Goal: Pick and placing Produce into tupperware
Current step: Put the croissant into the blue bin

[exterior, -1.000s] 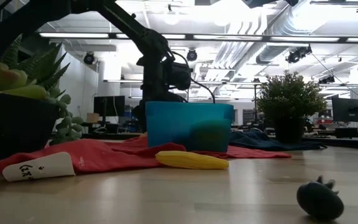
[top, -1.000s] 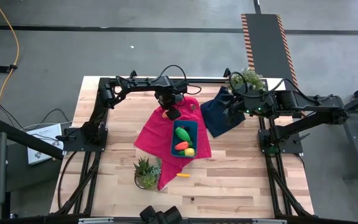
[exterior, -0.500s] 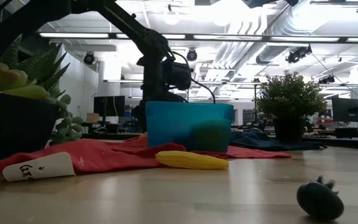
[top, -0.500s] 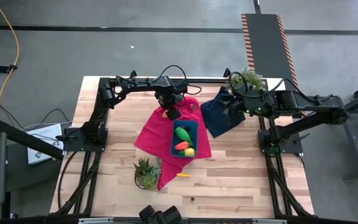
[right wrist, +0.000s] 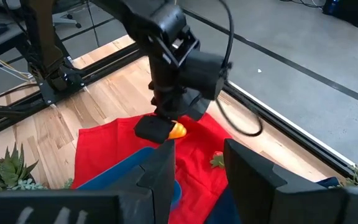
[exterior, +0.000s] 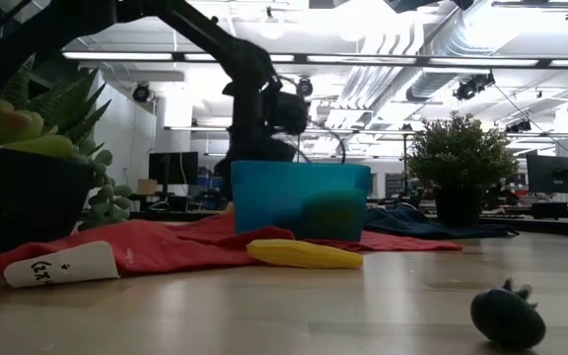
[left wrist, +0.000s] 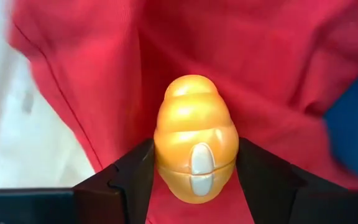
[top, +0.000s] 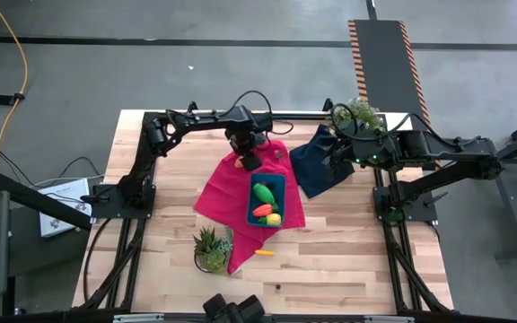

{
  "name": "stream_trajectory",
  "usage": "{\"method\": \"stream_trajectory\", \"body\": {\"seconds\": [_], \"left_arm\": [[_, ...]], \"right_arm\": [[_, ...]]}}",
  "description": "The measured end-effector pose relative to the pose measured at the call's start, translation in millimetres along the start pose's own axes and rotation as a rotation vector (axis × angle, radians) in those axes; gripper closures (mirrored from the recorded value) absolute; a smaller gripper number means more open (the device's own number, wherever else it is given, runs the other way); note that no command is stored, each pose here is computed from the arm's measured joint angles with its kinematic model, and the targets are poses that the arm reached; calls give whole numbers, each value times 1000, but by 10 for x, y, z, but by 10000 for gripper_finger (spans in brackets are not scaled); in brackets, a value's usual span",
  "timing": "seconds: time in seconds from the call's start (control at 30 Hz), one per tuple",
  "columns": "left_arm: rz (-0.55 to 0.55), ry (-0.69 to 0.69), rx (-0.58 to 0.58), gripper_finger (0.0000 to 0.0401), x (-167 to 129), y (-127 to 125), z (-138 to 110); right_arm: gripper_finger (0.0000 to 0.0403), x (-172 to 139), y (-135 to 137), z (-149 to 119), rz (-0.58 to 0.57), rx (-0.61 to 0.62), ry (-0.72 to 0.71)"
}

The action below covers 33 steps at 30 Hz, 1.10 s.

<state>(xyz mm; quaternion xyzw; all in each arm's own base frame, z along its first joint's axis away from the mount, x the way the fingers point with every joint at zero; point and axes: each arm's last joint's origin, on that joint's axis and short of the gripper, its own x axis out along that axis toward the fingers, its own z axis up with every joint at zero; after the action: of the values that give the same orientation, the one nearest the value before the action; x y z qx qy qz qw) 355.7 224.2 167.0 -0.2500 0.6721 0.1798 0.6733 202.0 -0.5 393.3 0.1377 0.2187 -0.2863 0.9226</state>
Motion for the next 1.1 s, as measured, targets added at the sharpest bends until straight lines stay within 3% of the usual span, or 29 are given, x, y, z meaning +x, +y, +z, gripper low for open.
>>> {"method": "stream_trajectory", "body": {"seconds": [0.37, 0.57, 0.8, 1.1], "left_arm": [[-4, -113, 54, 204, -563, -62, 143], [-80, -91, 107, 204, -775, -107, 100], [-104, -32, 171, 204, -846, -257, 21], [-103, 29, 280, 204, -805, -681, -88]], "right_arm": [[273, 0, 0, 0, 0, 0, 0], [273, 0, 0, -1, 0, 0, 0], [273, 0, 0, -1, 0, 0, 0], [273, 0, 0, -1, 0, 3, 0]]}}
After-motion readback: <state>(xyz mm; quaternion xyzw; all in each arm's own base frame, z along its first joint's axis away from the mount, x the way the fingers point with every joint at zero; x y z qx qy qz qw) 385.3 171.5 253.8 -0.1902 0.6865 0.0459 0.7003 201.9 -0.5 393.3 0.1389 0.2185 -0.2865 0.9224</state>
